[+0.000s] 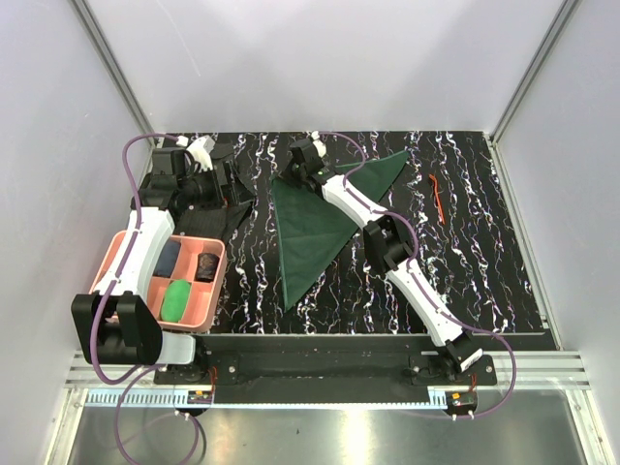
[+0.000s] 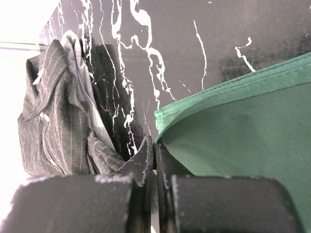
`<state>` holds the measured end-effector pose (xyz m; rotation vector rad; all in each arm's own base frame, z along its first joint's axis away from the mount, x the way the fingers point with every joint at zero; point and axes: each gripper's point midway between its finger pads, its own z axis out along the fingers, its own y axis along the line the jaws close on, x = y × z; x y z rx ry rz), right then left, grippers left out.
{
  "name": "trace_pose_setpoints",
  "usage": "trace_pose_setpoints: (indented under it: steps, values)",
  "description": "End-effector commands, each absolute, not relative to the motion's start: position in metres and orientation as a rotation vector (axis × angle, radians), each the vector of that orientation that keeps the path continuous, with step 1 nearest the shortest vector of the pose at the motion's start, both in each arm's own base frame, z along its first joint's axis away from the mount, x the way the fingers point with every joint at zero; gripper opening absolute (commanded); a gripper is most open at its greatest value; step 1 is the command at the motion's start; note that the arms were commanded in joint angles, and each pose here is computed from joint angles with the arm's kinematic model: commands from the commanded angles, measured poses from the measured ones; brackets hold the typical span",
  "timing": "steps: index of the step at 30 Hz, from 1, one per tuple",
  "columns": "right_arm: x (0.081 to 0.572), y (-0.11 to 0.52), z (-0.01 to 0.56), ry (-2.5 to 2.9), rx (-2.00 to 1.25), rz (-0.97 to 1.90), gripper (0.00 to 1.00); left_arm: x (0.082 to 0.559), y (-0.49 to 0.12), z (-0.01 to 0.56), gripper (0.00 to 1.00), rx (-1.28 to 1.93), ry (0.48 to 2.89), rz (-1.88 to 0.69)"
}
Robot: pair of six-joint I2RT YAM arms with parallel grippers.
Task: Fold the napkin, place the utensils inside, and roll it up
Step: Fold the napkin
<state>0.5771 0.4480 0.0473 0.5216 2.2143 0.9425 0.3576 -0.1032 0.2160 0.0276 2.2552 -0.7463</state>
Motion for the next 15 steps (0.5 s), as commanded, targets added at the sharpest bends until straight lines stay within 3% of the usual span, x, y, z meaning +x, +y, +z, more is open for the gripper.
trace_pose_setpoints:
  steps: [1,10,12,13,15]
  values:
    - [0.5927,0.449,0.0789,2.102,0.522,0.962,0.0,0.3607,-0.1062,0.2313,0.99,0.053,2.188,-0.772]
    - [0.5963,0.4464,0.0708,2.103,0.519,0.963,0.01,0.3609,-0.1066,0.2298,0.99,0.05,2.192,-0.78]
    - [0.5952,0.4487,0.0722,2.104,0.495,0.975,0.08,0.3606,-0.1068,0.2304,0.99,0.052,2.19,-0.782]
    - [0.595,0.449,0.0713,2.106,0.486,0.975,0.2,0.3611,-0.1066,0.23,0.99,0.051,2.19,-0.78]
    - [0.5937,0.4519,0.0753,2.103,0.447,0.988,0.29,0.3611,-0.1063,0.2304,0.99,0.052,2.189,-0.777]
